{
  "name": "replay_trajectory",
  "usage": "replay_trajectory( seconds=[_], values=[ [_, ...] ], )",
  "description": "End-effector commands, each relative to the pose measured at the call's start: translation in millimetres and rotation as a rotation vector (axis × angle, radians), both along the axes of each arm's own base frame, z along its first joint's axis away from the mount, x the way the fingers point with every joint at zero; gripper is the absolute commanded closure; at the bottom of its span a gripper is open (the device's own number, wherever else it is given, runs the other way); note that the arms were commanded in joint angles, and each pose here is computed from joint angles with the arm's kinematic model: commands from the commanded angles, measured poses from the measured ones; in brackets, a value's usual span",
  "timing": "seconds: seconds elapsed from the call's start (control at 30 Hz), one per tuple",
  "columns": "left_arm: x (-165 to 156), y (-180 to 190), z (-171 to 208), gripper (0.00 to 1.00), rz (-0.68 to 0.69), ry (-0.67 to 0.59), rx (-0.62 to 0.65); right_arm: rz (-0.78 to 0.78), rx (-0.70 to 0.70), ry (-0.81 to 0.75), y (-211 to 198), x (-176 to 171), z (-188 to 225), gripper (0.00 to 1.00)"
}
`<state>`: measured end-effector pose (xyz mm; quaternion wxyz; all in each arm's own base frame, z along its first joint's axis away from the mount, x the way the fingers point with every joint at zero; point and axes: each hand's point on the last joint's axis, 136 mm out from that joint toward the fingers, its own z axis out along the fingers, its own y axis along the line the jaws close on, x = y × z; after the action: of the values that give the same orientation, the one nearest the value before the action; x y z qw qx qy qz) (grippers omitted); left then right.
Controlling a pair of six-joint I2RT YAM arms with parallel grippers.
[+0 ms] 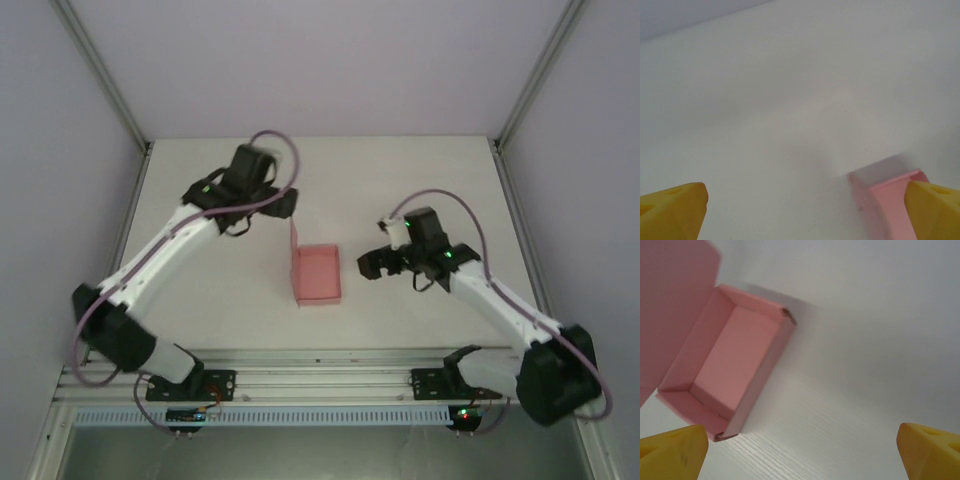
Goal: Assemble paper box
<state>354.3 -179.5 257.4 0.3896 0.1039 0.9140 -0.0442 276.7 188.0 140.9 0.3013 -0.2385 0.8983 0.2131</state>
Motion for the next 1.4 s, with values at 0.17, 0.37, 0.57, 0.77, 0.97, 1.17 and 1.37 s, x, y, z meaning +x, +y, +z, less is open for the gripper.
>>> replay_trajectory(
  seconds=[0.17, 0.37, 0.57, 0.77, 0.97, 1.17, 1.37],
  values=[
    [-54, 72, -66, 0.0, 0.329, 0.051, -0.277, 0.432, -0.219, -0.02, 87, 34, -22, 0.02],
    [-86, 95, -80, 0.0, 0.37, 0.038, -0.288, 0.551, -0.319, 0.088, 125, 56, -61, 0.11],
    [-102, 106, -78, 0.01, 0.379, 0.015, -0.285, 0.569, -0.356, 0.153, 140, 59, -92, 0.25],
    [-102, 105, -77, 0.0, 0.373, 0.006, -0.298, 0.433, -0.424, 0.102, 130, 77, -102, 0.8],
    [-99, 98, -76, 0.0, 0.359, 0.014, -0.33, -0.147, -0.517, 0.043, 69, 92, -85, 1.0],
    [-89, 84, -76, 0.0, 0.322, 0.014, -0.37, -0.56, -0.431, 0.147, 26, 49, -89, 1.0],
    [-81, 65, -83, 0.0, 0.249, 0.062, -0.379, -0.62, -0.437, 0.219, 22, 14, -103, 1.0]
  ],
)
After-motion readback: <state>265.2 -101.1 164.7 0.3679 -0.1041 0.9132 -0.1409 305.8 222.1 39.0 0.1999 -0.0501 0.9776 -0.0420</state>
